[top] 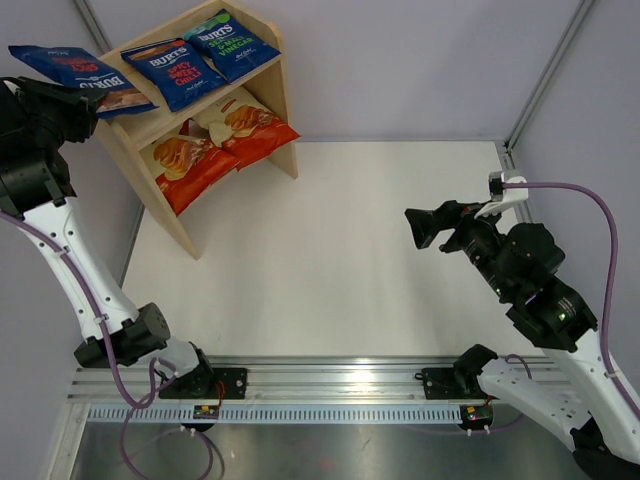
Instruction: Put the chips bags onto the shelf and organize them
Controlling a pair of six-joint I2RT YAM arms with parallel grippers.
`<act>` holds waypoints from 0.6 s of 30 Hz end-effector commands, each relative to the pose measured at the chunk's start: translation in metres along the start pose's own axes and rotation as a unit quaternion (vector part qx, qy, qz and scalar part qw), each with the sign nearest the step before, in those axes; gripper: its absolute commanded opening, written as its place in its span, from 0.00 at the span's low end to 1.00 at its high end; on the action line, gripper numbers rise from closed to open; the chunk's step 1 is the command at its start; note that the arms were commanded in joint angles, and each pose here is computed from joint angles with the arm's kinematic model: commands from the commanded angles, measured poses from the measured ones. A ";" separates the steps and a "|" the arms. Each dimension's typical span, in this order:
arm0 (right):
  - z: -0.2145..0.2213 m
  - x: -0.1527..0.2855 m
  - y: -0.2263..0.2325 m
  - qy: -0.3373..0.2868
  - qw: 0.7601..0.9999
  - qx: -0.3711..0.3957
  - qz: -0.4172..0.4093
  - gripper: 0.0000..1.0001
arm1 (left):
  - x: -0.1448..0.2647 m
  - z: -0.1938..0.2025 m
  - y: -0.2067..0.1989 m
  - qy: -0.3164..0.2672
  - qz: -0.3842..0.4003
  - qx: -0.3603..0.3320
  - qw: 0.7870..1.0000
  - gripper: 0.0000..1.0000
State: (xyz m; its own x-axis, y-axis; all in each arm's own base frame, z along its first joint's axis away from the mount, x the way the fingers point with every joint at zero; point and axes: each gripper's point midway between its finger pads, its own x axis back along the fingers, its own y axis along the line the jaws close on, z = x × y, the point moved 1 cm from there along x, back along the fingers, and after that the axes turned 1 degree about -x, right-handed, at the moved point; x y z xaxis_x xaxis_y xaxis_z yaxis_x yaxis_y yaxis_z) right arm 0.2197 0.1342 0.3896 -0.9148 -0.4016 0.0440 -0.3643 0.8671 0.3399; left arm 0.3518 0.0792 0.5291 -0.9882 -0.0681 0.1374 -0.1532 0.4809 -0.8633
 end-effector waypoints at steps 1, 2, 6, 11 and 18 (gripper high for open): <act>-0.012 0.002 -0.001 -0.027 1.000 0.002 0.004 0.99 | -0.007 -0.009 -0.009 -0.009 0.010 0.013 1.000 0.11; -0.014 0.003 -0.002 -0.031 1.000 0.001 0.005 1.00 | -0.009 -0.006 -0.008 0.000 0.006 0.015 1.000 0.11; -0.015 0.006 -0.003 -0.036 0.999 0.000 0.005 0.99 | -0.024 0.004 -0.006 0.018 -0.003 0.014 1.000 0.12; -0.016 0.009 -0.004 -0.040 0.999 0.000 0.006 0.99 | -0.029 0.016 -0.010 0.021 -0.009 0.016 1.000 0.20; -0.018 0.011 -0.003 -0.043 0.999 -0.001 0.002 0.99 | -0.014 0.006 -0.008 -0.023 -0.032 0.007 0.999 0.36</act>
State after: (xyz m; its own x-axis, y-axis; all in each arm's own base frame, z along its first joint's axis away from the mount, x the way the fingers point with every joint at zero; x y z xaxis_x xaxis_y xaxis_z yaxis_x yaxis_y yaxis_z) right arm 0.2109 0.1275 0.3953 -0.9158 -0.4015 0.0102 -0.3733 0.8603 0.3471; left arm 0.3883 0.0625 0.5038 -0.9694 -0.0372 0.2425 -0.2347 0.4285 -0.8726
